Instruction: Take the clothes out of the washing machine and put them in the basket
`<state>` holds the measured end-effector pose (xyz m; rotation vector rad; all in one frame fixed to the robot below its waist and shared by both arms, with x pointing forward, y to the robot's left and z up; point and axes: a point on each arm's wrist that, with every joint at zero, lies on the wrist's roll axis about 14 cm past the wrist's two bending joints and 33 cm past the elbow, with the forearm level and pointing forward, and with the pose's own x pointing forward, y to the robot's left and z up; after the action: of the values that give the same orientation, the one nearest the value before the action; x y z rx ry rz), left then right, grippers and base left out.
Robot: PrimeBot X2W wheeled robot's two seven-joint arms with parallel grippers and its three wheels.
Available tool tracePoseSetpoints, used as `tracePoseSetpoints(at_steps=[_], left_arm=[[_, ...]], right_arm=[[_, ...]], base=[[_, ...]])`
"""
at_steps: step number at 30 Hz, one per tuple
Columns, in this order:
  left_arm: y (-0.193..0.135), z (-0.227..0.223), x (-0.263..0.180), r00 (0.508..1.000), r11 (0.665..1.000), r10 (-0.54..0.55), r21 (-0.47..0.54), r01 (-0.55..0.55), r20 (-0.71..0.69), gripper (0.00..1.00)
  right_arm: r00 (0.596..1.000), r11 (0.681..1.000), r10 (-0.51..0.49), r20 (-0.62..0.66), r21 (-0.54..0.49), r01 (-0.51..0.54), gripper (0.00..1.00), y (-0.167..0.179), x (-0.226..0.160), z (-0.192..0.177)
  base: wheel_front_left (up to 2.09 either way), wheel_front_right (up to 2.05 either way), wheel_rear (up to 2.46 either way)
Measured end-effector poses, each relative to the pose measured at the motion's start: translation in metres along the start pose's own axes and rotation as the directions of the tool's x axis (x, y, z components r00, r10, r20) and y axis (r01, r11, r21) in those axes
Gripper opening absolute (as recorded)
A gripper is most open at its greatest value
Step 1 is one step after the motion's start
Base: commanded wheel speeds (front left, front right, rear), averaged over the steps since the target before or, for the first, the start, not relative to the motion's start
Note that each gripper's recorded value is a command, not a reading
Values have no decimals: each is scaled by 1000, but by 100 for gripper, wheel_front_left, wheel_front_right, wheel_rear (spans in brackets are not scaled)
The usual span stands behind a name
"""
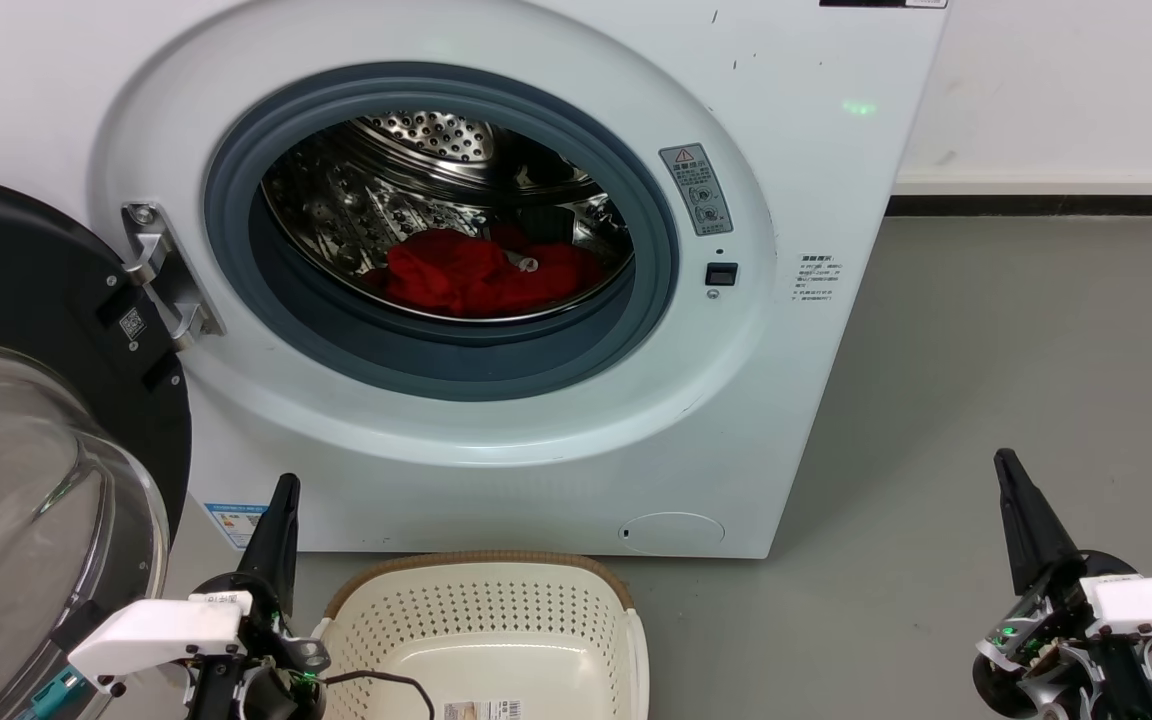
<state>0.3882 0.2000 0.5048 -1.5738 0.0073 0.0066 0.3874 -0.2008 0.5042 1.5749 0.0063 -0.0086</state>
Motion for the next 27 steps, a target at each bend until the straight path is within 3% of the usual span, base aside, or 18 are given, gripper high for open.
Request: tracePoseSetpoints(at_steps=[26, 27], left_arm=[[1, 0, 0, 1000, 1000, 3, -1, -3, 0, 0], [4, 0, -1, 1000, 1000, 13, -1, -13, 0, 100]], right_arm=[[1000, 1000, -2, 0, 0, 2, 0, -1, 0, 0], [1000, 1000, -12, 1, 1, 12, 100, -4, -2, 0]], base=[[0, 0, 0], [0, 0, 0]])
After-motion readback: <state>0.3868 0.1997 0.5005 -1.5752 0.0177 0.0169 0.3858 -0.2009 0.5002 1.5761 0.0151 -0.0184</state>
